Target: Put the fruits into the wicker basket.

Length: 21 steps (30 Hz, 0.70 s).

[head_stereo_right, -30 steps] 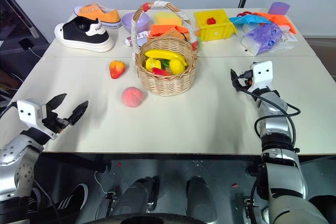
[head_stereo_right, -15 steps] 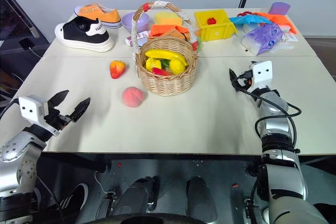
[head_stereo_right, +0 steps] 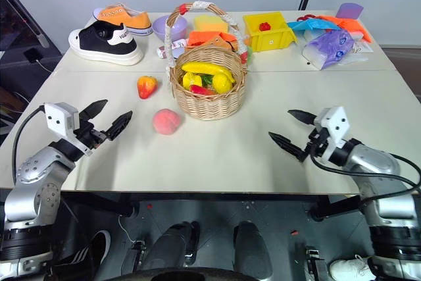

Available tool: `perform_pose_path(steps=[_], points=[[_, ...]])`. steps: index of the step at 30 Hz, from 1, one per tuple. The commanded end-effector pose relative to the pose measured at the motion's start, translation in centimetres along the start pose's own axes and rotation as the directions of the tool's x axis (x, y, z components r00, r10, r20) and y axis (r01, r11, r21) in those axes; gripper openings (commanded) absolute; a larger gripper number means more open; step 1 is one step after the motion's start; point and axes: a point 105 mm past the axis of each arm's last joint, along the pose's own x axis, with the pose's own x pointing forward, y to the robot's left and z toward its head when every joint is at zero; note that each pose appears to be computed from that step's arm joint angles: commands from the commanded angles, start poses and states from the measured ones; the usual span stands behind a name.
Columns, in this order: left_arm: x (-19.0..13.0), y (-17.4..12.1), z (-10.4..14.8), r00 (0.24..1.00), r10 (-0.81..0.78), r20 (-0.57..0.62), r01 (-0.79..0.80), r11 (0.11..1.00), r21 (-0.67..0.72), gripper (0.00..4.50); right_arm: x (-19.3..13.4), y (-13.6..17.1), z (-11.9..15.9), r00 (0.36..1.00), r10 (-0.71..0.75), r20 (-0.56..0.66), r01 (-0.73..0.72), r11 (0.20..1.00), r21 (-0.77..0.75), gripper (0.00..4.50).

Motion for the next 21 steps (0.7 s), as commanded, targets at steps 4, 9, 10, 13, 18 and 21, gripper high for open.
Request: perform_pose_path(steps=[4, 9, 10, 13, 18, 21], points=[[-0.4, 0.8, 0.4, 1.000, 0.007, 0.018, -0.008, 1.000, 0.023, 4.35, -2.2, -1.4, 0.8, 0.995, -0.101, 0.020, 0.102, 0.994, -0.041, 4.44], [-0.3, -0.6, -1.1, 0.993, -0.036, -0.109, 0.036, 0.999, -0.002, 4.35, -1.3, -1.3, 1.4, 0.994, -0.101, 0.047, 0.104, 0.993, -0.057, 4.44], [-0.1, -0.8, -1.1, 0.993, -0.029, -0.117, 0.028, 1.000, -0.013, 4.35, -1.1, -1.1, 1.5, 0.995, -0.090, 0.050, 0.093, 0.994, -0.058, 4.44], [1.7, -2.4, -0.4, 0.993, -0.045, -0.110, 0.044, 0.999, -0.005, 4.35, -0.4, 0.8, 2.0, 0.999, 0.026, 0.038, -0.023, 0.997, -0.074, 4.44], [3.7, -4.8, 0.9, 0.991, -0.109, -0.074, 0.103, 0.992, -0.077, 4.35, 0.4, 4.0, 2.0, 0.956, 0.249, -0.157, -0.270, 0.954, -0.128, 4.44], [4.6, -5.3, 0.4, 0.988, -0.112, -0.108, 0.107, 0.993, -0.050, 4.35, 1.2, 5.2, 2.6, 0.923, 0.321, -0.212, -0.352, 0.927, -0.130, 4.44]])
